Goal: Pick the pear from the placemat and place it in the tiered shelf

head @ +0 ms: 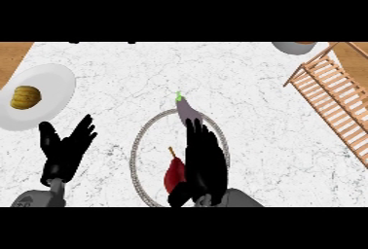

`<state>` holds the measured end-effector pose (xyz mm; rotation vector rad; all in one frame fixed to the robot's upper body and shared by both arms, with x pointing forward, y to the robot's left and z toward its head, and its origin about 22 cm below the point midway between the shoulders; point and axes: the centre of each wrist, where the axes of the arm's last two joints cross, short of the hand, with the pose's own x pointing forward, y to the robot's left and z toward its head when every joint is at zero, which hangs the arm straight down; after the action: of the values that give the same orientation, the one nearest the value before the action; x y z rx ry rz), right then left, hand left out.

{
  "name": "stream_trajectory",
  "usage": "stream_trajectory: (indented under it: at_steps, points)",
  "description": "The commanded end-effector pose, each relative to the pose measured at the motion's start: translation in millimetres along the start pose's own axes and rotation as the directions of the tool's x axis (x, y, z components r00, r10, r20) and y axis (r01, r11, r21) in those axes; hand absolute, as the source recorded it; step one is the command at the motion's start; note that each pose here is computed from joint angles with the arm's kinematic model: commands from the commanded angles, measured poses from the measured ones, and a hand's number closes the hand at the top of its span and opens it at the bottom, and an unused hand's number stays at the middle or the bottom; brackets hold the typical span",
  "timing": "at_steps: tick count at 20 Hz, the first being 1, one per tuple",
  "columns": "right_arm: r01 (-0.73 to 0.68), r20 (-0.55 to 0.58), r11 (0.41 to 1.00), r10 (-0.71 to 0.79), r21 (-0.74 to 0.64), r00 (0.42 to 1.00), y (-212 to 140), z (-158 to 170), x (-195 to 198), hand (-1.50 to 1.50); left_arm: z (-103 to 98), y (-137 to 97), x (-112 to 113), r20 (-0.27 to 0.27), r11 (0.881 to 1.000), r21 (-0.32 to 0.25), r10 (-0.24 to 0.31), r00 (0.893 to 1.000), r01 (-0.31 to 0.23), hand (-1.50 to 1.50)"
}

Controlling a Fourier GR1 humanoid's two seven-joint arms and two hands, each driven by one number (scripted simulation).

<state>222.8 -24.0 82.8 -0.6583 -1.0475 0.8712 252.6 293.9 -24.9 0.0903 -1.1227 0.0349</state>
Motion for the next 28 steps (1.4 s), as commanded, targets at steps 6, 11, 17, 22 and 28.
stream_trajectory:
  at_steps: [6, 11, 17, 22, 28]
  points:
    - [0.013, -0.232, 1.000, -0.015, -0.010, 0.973, 29, -6, 0, -1.50, -1, 1, -2, -0.002, 1.000, -0.004, 0.001, 1.000, -0.001, 0.00]
    - [-0.035, -0.253, 0.999, 0.026, -0.031, 0.967, 33, -4, 1, -1.50, -2, -9, -3, -0.005, 1.000, 0.012, -0.004, 1.000, 0.004, 0.00]
    - [-0.061, -0.265, 0.997, 0.044, -0.056, 0.963, 43, -14, -2, -1.50, 3, 10, 4, -0.028, 1.000, -0.013, -0.005, 1.000, 0.005, 0.00]
    - [-0.026, -0.243, 0.997, 0.006, -0.078, 0.970, 57, -35, -16, -1.50, 4, 1, 0, 0.007, 1.000, 0.012, -0.012, 1.000, 0.012, 0.00]
    - [-0.041, -0.222, 0.996, 0.022, -0.081, 0.975, 47, -54, -3, -1.50, -4, 5, -5, -0.001, 1.000, -0.011, -0.005, 1.000, 0.005, 0.00]
